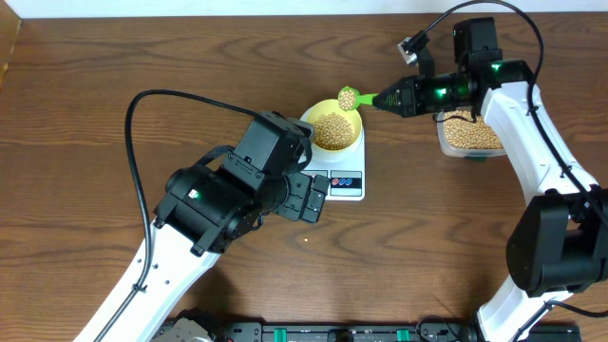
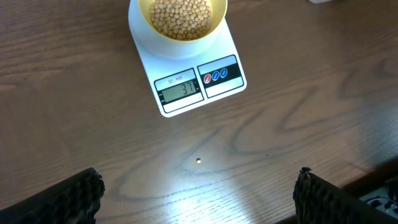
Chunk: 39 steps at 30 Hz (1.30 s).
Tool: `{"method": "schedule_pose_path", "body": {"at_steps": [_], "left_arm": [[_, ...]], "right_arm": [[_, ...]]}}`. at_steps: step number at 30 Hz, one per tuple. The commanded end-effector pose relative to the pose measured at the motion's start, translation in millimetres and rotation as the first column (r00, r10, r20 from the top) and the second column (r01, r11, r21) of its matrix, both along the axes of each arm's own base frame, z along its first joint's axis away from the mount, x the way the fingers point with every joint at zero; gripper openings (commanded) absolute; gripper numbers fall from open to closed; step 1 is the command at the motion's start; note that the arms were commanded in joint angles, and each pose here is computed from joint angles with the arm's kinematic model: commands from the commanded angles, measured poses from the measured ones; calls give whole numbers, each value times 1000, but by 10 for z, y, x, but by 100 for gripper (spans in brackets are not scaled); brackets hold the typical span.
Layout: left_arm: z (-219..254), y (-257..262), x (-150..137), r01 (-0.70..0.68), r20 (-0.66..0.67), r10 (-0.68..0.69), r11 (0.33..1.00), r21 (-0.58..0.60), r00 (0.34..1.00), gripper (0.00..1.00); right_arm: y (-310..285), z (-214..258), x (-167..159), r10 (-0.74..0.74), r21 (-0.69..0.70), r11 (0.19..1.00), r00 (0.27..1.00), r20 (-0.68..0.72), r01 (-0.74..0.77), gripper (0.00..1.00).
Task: Scoop item into bowl and weigh 50g on scale
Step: 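Move the filled green scoop over the yellow bowl with right gripper, then tip the scoop with the right gripper to pour soybeans into bowl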
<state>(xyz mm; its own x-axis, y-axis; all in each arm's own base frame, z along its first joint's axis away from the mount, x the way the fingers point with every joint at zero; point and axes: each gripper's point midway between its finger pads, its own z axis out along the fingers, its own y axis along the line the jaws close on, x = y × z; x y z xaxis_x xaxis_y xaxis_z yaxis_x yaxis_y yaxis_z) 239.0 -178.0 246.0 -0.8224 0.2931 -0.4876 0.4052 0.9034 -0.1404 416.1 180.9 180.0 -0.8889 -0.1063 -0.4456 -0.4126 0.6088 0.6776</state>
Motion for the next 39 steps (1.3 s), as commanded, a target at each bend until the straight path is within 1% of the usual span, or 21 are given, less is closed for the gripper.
{"method": "schedule_pose_path", "body": {"at_steps": [1, 17, 39], "left_arm": [[92, 9, 8, 1, 26, -1, 1000, -13, 1000, 100], [92, 9, 8, 1, 26, -1, 1000, -13, 1000, 100], [92, 9, 8, 1, 26, -1, 1000, -13, 1000, 100]], "right_arm": [[9, 6, 37, 19, -53, 998, 999, 43, -17, 2], [28, 69, 2, 35, -250, 968, 997, 69, -17, 2], [179, 111, -71, 80, -256, 965, 994, 76, -58, 2]]}}
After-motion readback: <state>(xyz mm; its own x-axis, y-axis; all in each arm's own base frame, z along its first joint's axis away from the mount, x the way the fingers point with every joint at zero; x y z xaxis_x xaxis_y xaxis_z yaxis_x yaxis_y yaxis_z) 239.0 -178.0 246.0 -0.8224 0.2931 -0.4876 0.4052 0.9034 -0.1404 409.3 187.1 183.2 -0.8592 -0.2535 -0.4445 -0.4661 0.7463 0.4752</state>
